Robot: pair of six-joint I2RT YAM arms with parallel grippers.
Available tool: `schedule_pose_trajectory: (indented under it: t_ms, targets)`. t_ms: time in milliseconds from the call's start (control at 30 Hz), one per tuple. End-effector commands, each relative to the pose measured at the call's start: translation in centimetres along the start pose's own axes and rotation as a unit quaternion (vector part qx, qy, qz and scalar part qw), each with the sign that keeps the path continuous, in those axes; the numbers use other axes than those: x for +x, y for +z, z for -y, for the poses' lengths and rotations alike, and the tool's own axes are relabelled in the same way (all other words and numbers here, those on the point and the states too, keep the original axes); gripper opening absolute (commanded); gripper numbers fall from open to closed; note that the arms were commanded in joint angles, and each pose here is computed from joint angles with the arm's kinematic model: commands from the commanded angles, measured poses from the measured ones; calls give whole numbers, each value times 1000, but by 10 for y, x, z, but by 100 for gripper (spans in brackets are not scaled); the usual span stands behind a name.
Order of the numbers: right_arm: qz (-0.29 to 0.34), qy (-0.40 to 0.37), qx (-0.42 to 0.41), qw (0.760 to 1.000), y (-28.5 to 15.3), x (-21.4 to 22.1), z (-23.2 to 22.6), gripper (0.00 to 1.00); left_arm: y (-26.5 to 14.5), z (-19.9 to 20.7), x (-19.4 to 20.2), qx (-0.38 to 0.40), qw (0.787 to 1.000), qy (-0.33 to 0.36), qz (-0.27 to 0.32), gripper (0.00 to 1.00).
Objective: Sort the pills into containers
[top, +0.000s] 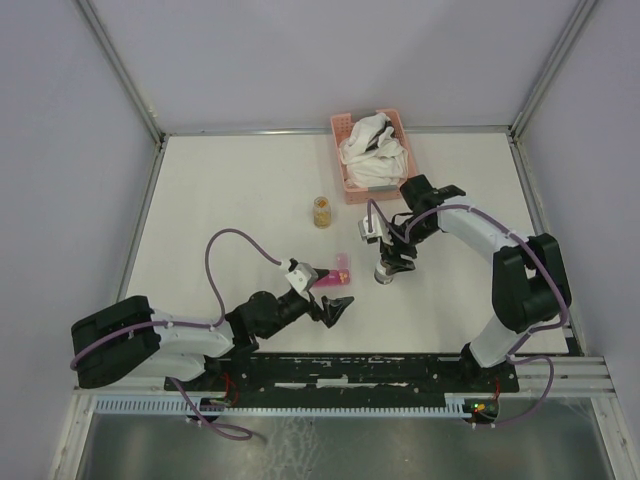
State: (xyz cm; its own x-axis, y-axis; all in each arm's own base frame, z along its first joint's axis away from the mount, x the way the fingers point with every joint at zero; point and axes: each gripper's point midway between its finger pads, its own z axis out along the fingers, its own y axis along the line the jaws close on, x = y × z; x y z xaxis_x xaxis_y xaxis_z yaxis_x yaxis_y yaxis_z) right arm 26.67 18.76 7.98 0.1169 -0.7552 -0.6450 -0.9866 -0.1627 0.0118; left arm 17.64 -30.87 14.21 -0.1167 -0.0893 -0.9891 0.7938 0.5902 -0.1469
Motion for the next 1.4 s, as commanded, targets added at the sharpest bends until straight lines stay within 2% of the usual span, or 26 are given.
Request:
schedule_pose_trajectory:
  t_ms: [0,300,667,900,967,1033,1233,1300,1367]
  targets:
    - [3,-18,30,999,-12,-12,9,70,2,2,-19,2,999,-4,37,100]
    - [1,-21,32,999,-14,-11,7,62,4,4,-22,4,999,-4,40,100]
    - [-5,-23,25,999,-9,-7,4,65,11,6,-23,7,999,3,39,100]
    - [-8,-27,25,999,-7,-6,4,63,13,7,-22,9,999,4,36,100]
    - [-7,-27,25,999,-8,-7,4,58,15,7,-21,9,999,5,34,100]
    - [-4,-25,26,999,-10,-10,3,48,16,7,-20,9,999,7,33,100]
    - [16,-21,16,1000,-21,-26,-5,11,21,9,-19,16,999,27,38,99]
    - [34,-21,13,999,-26,-35,-10,3,22,11,-19,25,998,44,47,99]
    - [55,-23,10,998,-32,-47,-17,1,23,13,-22,35,996,57,61,99]
